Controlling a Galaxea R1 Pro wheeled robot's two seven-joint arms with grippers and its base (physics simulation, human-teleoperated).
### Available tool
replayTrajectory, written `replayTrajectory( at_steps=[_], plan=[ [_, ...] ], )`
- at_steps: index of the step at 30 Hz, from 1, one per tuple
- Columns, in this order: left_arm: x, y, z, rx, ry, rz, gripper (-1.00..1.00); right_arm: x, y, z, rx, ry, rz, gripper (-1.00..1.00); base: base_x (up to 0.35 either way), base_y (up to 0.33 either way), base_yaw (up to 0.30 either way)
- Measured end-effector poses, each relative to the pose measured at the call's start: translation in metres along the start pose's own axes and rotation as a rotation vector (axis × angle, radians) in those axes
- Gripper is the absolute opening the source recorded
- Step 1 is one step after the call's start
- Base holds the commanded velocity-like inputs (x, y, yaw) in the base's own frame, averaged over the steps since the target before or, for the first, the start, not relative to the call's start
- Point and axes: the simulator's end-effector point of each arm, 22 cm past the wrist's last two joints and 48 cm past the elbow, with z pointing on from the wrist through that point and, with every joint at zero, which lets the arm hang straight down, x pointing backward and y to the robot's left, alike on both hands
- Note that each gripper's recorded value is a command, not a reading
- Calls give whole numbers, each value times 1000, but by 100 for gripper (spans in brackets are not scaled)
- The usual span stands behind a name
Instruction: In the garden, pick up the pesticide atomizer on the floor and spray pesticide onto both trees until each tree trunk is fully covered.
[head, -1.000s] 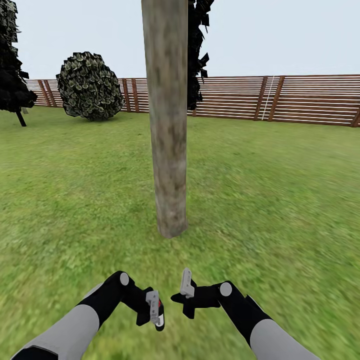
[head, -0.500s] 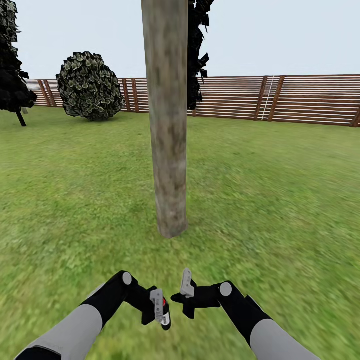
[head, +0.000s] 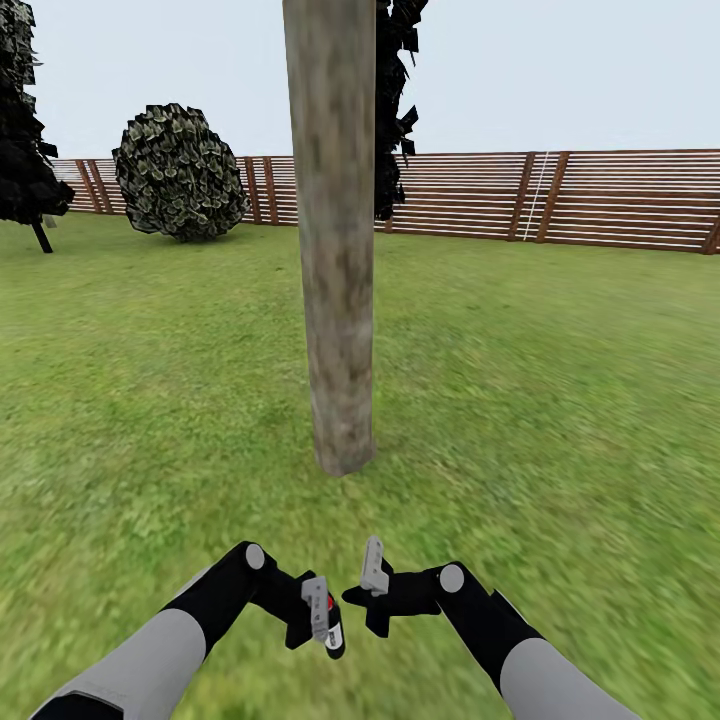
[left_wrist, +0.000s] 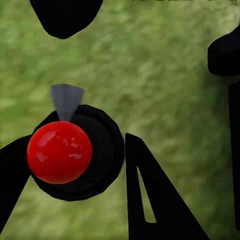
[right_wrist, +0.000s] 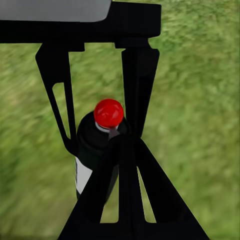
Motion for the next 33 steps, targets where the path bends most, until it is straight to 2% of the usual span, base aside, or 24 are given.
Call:
replayTrajectory(
  at_steps=[6, 33],
  plan=[
    [-6, 0, 0, -1, -24, -10, -100, 0, 0, 0, 0, 0, 0, -100, 0, 0, 0],
    [-15, -2, 4, 3, -45, -10, -100, 0, 0, 0, 2, 0, 0, -100, 0, 0, 0]
  ],
)
